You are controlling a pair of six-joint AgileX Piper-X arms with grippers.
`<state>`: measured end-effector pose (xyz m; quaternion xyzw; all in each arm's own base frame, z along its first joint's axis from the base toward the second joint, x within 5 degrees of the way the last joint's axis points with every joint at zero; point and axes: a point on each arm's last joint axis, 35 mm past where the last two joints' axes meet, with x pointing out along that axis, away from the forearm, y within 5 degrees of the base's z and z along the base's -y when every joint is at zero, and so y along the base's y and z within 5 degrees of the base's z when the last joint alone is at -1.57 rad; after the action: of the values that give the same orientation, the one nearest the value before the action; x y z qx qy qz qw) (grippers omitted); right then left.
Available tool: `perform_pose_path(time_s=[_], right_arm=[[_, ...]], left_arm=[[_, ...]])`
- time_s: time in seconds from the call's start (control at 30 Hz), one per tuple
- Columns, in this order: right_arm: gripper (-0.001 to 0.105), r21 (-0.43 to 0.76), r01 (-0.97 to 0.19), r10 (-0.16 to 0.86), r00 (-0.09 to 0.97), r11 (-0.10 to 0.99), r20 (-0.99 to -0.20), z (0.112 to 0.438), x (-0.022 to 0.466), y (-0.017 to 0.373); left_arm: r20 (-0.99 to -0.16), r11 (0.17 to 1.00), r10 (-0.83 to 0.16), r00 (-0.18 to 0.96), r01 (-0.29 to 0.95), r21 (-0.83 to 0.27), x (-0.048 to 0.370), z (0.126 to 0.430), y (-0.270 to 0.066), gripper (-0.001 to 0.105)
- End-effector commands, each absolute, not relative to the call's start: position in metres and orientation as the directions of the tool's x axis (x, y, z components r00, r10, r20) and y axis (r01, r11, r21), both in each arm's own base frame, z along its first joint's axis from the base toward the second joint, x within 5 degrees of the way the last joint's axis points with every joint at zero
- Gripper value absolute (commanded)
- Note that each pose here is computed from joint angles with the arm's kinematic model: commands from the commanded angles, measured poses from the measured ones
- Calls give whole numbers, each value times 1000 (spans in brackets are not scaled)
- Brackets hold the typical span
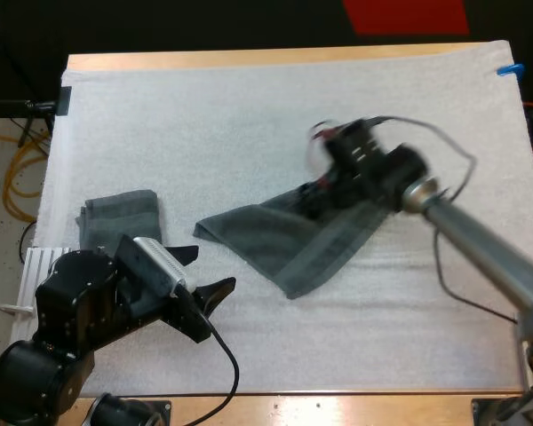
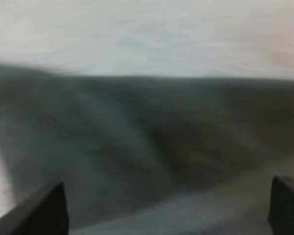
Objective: Pick towel from pile fold and stack
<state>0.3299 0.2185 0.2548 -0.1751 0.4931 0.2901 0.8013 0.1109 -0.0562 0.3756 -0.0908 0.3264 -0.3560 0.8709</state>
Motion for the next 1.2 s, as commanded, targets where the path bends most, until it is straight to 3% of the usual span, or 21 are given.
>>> perform_pose_path(time_s=[0.0,0.27,0.6,0.83,1.0,1.17], right_arm=[[79,-7,-616,274,360,788,-892,262,336,205],[79,15,-444,186,344,896,-920,243,375,129],[79,80,-449,178,181,890,-967,184,389,120],[79,172,-442,230,82,880,-970,149,393,120],[61,199,-437,245,49,877,-968,139,393,121],[33,195,-438,242,54,878,-969,139,393,121]], left_arm=[[-495,722,-687,533,578,-379,112,377,-57,68],[-499,722,-686,530,584,-372,114,376,-57,68],[-509,724,-683,524,577,-378,116,374,-58,68],[-509,724,-683,524,574,-382,116,374,-58,68],[-509,725,-683,524,566,-392,116,374,-58,68],[-509,725,-683,524,566,-392,116,374,-58,68]])
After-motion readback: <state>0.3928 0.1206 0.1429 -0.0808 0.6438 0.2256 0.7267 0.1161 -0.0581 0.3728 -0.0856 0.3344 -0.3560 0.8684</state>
